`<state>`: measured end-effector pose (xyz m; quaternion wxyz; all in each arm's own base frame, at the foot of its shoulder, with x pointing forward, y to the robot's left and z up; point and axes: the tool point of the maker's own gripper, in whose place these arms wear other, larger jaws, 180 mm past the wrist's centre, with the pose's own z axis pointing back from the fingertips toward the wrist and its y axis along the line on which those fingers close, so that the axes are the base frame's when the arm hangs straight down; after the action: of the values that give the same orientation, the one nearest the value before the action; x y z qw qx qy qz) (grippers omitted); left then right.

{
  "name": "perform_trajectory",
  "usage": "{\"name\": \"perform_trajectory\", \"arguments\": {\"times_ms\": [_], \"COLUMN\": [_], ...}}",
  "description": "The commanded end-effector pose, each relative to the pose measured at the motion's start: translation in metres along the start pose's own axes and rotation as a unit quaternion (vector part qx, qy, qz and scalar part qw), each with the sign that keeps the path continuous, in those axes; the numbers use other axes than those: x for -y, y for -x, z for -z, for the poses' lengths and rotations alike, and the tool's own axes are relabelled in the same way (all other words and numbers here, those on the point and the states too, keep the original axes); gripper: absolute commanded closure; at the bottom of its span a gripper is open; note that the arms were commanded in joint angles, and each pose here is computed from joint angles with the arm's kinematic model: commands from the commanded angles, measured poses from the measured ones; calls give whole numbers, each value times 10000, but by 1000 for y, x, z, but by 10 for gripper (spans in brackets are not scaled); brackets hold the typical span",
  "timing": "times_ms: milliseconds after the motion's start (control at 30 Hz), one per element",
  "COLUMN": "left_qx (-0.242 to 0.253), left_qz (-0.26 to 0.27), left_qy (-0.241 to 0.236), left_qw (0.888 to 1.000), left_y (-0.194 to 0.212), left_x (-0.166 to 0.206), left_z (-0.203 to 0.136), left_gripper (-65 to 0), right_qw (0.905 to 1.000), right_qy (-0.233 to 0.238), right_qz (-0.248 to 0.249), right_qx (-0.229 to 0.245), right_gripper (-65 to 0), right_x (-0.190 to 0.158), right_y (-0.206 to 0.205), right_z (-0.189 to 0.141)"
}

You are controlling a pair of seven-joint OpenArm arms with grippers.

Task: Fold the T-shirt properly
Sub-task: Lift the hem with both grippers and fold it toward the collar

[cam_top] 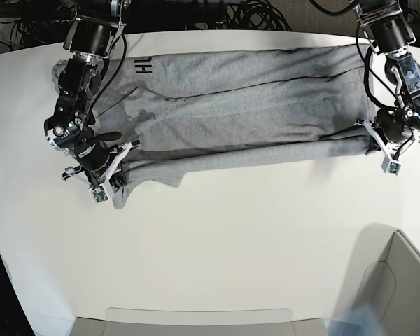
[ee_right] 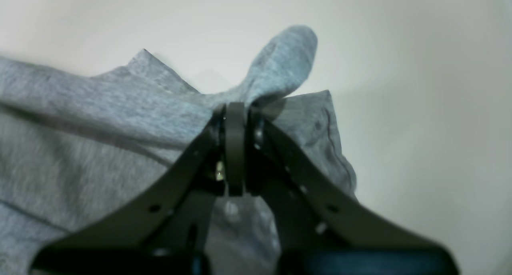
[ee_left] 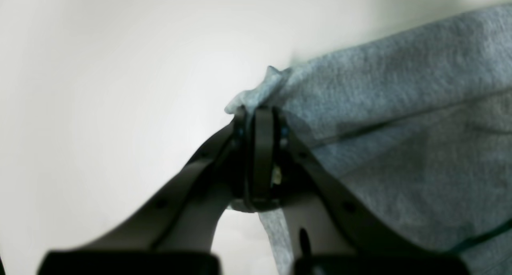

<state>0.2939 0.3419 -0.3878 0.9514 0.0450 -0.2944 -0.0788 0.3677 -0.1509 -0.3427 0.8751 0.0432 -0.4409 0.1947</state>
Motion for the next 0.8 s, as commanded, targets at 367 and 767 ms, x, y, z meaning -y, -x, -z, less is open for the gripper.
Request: {"name": "perform_trajectory", "arguments": {"times_ms": [367, 767], "left_qx": [160, -362], "left_qz": [317, 386], "left_qy": [-357, -562], "left_qw": [9987, 9970], "left_y": [-3, 37], "left_x": [-13, -19], "left_z": [-28, -48], "left_gripper": [0, 0], "right_qw": [9986, 9982], "right_qy": [226, 297], "right_qz": [-370, -507], "right_qx": [286, -106], "right_gripper": [0, 0], "right_x": [7, 2], "right_y": [-25, 0], "right_z": [-35, -52]}}
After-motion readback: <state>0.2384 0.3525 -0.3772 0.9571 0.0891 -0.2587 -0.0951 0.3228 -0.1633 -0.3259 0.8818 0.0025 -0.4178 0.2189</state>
